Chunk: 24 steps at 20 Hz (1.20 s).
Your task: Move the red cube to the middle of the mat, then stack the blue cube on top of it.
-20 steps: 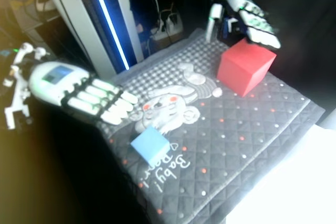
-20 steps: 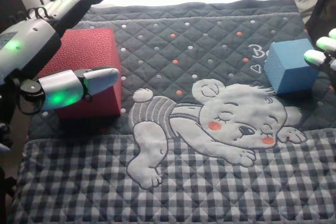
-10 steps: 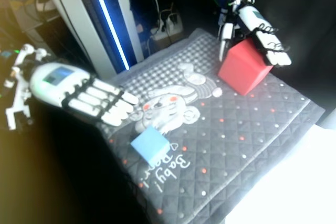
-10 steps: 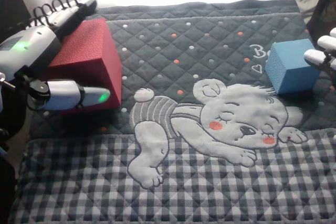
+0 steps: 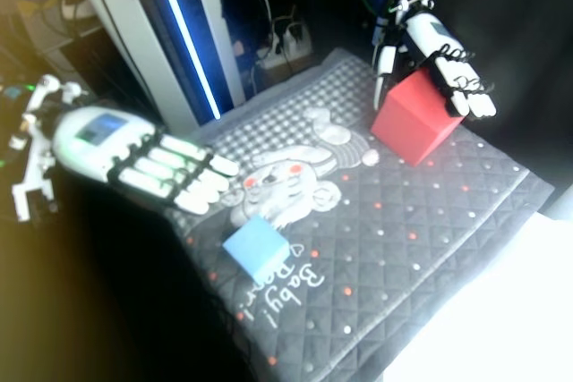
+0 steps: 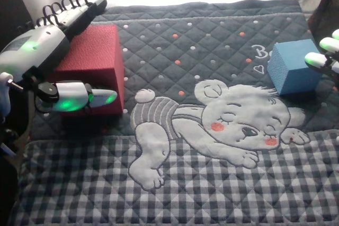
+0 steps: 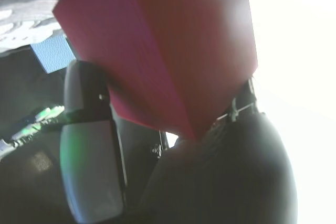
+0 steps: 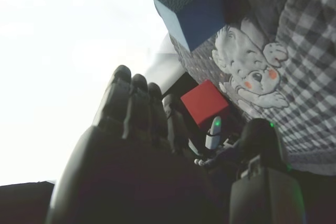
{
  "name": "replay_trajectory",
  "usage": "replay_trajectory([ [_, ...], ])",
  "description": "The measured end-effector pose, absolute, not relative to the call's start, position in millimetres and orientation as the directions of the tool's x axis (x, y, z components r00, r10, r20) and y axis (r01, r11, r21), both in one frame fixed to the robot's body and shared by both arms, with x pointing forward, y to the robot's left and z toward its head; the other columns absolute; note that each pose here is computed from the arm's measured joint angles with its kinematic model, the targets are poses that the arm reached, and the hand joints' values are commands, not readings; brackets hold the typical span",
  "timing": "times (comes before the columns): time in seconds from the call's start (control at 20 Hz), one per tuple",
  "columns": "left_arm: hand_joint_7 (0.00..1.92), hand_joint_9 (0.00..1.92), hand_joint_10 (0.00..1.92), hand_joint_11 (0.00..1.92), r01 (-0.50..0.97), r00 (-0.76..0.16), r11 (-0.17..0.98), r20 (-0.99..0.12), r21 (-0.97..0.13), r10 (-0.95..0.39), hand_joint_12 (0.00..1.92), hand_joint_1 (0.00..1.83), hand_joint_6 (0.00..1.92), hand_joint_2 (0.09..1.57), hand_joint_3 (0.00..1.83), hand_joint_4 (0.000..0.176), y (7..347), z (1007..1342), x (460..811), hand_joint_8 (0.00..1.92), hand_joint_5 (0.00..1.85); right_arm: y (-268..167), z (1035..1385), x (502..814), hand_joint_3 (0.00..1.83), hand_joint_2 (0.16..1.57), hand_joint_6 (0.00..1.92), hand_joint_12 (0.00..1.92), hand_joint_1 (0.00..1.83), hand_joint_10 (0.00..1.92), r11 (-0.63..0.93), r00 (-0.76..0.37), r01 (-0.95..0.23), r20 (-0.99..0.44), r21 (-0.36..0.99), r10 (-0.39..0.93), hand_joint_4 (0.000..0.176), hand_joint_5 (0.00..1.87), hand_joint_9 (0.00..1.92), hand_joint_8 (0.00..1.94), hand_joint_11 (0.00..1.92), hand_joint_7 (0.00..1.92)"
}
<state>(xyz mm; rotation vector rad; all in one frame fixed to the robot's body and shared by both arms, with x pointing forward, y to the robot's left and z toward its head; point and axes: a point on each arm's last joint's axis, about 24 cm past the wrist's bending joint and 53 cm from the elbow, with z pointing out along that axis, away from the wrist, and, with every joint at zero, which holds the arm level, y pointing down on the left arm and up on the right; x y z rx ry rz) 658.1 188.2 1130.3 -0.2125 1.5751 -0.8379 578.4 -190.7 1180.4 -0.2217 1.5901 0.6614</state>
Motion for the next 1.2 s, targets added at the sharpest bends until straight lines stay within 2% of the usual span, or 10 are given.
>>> replay_trajectory([
  [0.35, 0.0, 0.0, 0.0, 0.0, 0.395, -0.166, 0.692, -0.788, -0.605, -0.594, 0.0, 0.98, 0.0, 0.91, 0.0, 0.108, 186.7, 1151.5, 641.9, 0.0, 0.0, -190.4, 1178.9, 579.0, 0.0, 1.19, 0.0, 0.0, 0.41, 0.0, 0.812, -0.149, -0.509, -0.958, 0.286, 0.245, 0.032, 0.0, 0.0, 0.0, 0.0, 0.0],
  [0.5, 0.0, 0.0, 0.0, 0.0, 0.402, -0.164, 0.697, -0.795, -0.594, -0.584, 0.0, 0.92, 0.0, 0.89, 0.0, 0.096, 186.4, 1153.7, 646.1, 0.0, 0.0, -190.2, 1177.0, 580.0, 0.0, 1.19, 0.0, 0.0, 0.44, 0.0, 0.812, -0.151, -0.507, -0.957, 0.288, 0.246, 0.019, 0.0, 0.0, 0.0, 0.0, 0.0],
  [0.7, 0.0, 0.0, 0.0, 0.0, 0.343, -0.164, 0.721, -0.795, -0.602, -0.585, 0.0, 0.98, 0.0, 0.88, 0.0, 0.097, 197.0, 1149.6, 669.6, 0.0, 0.0, -190.3, 1177.2, 580.1, 0.0, 1.19, 0.0, 0.0, 0.42, 0.0, 0.812, -0.15, -0.507, -0.957, 0.289, 0.247, 0.022, 0.0, 0.0, 0.0, 0.0, 0.0],
  [0.75, 0.0, 0.0, 0.0, 0.0, 0.326, -0.181, 0.73, -0.798, -0.6, -0.575, 0.0, 1.0, 0.0, 0.89, 0.0, 0.068, 196.3, 1143.6, 675.4, 0.0, 0.0, -190.2, 1177.3, 580.1, 0.0, 1.19, 0.0, 0.0, 0.43, 0.0, 0.812, -0.15, -0.508, -0.958, 0.288, 0.246, 0.022, 0.0, 0.0, 0.0, 0.0, 0.0],
  [0.9, 0.0, 0.0, 0.0, 0.0, 0.299, -0.243, 0.745, -0.802, -0.597, -0.545, 0.0, 0.98, 0.01, 0.94, 0.02, 0.079, 190.6, 1126.0, 678.6, 0.0, 0.04, -190.1, 1177.1, 580.1, 0.0, 1.19, 0.0, 0.0, 0.43, 0.0, 0.812, -0.151, -0.508, -0.957, 0.289, 0.247, 0.041, 0.0, 0.0, 0.0, 0.0, 0.0],
  [1.0, 0.26, 0.24, 0.25, 0.0, 0.289, -0.244, 0.748, -0.802, -0.597, -0.546, 1.42, 1.06, 0.04, 0.97, 0.0, 0.055, 192.8, 1124.5, 680.4, 0.05, 0.27, -190.9, 1176.8, 580.7, 0.0, 1.19, 0.0, 0.0, 0.45, 0.0, 0.813, -0.151, -0.503, -0.956, 0.293, 0.251, 0.037, 0.0, 0.0, 0.0, 0.0, 0.0],
  [1.05, 0.3, 0.05, 0.98, 0.0, 0.289, -0.246, 0.749, -0.802, -0.596, -0.544, 1.79, 1.07, 0.08, 0.96, 0.0, 0.064, 192.4, 1124.0, 680.2, 0.13, 0.35, -191.1, 1176.6, 580.7, 0.0, 1.19, 0.0, 0.0, 0.45, 0.0, 0.813, -0.152, -0.502, -0.956, 0.293, 0.251, 0.032, 0.0, 0.0, 0.0, 0.0, 0.0],
  [1.1, 0.22, 0.01, 1.3, 0.02, 0.291, -0.247, 0.749, -0.804, -0.595, -0.542, 1.89, 1.13, 0.33, 0.96, 0.0, 0.053, 191.9, 1124.0, 680.0, 0.51, 0.37, -190.9, 1176.4, 580.6, 0.0, 1.2, 0.0, 0.0, 0.43, 0.0, 0.813, -0.153, -0.503, -0.956, 0.293, 0.25, 0.029, 0.0, 0.0, 0.0, 0.0, 0.0],
  [1.15, 0.22, 0.01, 1.3, 0.02, 0.294, -0.246, 0.752, -0.807, -0.591, -0.538, 1.89, 1.13, 0.33, 0.96, 0.0, 0.053, 191.5, 1124.1, 679.9, 0.51, 0.37, -190.9, 1176.5, 580.6, 0.0, 1.2, 0.0, 0.0, 0.43, 0.0, 0.813, -0.152, -0.503, -0.956, 0.293, 0.25, 0.029, 0.0, 0.0, 0.0, 0.0, 0.0],
  [1.2, 0.08, 0.12, 1.58, 0.27, 0.296, -0.247, 0.752, -0.808, -0.589, -0.535, 1.92, 1.24, 1.1, 0.96, 0.0, 0.022, 190.5, 1124.0, 679.1, 1.13, 0.2, -191.2, 1176.6, 580.8, 0.0, 1.2, 0.0, 0.0, 0.41, 0.0, 0.814, -0.152, -0.502, -0.956, 0.294, 0.251, 0.033, 0.0, 0.0, 0.0, 0.0, 0.0],
])
